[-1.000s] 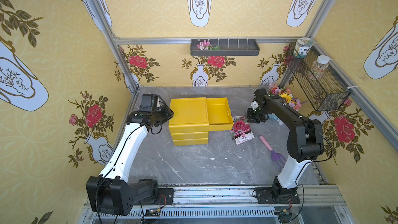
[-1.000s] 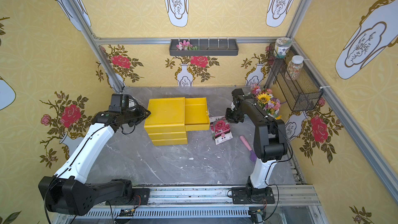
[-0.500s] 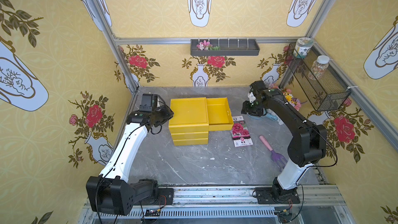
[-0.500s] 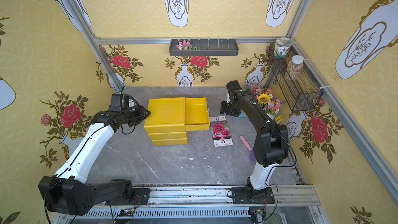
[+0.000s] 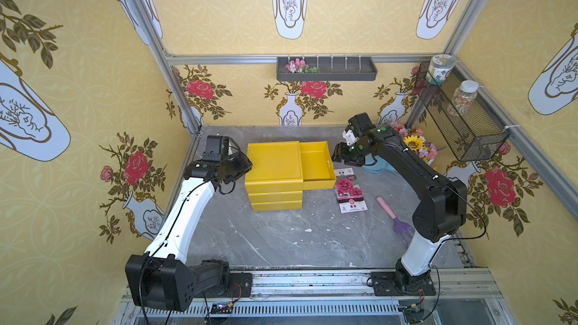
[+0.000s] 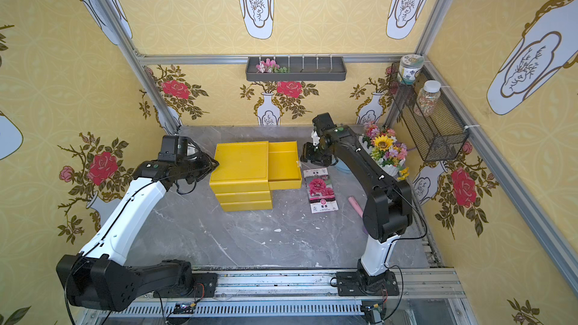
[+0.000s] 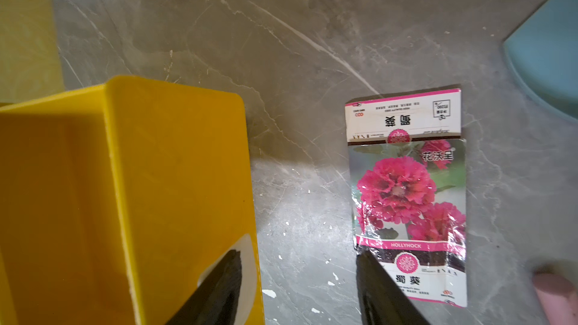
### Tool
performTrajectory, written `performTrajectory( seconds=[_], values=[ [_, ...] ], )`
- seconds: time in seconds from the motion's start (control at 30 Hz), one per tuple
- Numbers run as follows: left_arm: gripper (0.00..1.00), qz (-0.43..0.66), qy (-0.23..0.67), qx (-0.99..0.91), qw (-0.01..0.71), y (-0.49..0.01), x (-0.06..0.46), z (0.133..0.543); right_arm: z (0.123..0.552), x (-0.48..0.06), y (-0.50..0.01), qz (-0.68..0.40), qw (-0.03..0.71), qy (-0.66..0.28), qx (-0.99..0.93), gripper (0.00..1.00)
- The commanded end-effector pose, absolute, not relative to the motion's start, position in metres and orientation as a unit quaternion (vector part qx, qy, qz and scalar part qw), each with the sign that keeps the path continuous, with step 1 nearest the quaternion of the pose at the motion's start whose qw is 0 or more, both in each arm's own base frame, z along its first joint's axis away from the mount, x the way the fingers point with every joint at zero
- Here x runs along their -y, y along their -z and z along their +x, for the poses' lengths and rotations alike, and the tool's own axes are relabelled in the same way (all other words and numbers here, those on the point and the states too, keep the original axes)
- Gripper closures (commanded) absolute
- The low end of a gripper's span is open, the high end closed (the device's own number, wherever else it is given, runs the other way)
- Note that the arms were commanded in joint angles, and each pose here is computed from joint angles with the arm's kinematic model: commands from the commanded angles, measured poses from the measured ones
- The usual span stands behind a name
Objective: Take the seed bags out of the drawer
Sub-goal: Close the drawer in the storage box.
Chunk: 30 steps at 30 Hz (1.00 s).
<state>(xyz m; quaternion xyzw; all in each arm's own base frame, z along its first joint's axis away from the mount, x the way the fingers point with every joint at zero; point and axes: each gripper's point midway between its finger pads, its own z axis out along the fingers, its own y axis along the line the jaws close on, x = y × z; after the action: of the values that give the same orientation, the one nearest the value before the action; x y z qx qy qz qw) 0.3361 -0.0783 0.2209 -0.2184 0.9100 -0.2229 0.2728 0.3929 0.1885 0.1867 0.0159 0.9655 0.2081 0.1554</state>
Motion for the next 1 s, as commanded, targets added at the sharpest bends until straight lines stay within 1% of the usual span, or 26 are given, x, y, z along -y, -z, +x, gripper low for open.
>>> performTrajectory(
  seconds=[0.0,0.63,0.83,0.97],
  values=[
    [0.57,-0.223,0.212,-0.917,0.253,-0.212,0.076,0.33,0.393,-0.212,-0.19,0.013,0.151,-0.247,-0.957,0.38],
    [0.57,-0.221,0.219,-0.916,0.254,-0.211,0.079,0.33,0.389,-0.323,-0.194,-0.018,0.116,-0.348,-0.93,0.38],
    [0.57,-0.22,0.221,-0.916,0.251,-0.209,0.079,0.329,0.387,-0.336,-0.199,-0.026,0.113,-0.362,-0.925,0.38],
    [0.57,-0.219,0.219,-0.917,0.252,-0.209,0.079,0.328,0.388,-0.325,-0.201,-0.024,0.121,-0.35,-0.929,0.38]
  ],
)
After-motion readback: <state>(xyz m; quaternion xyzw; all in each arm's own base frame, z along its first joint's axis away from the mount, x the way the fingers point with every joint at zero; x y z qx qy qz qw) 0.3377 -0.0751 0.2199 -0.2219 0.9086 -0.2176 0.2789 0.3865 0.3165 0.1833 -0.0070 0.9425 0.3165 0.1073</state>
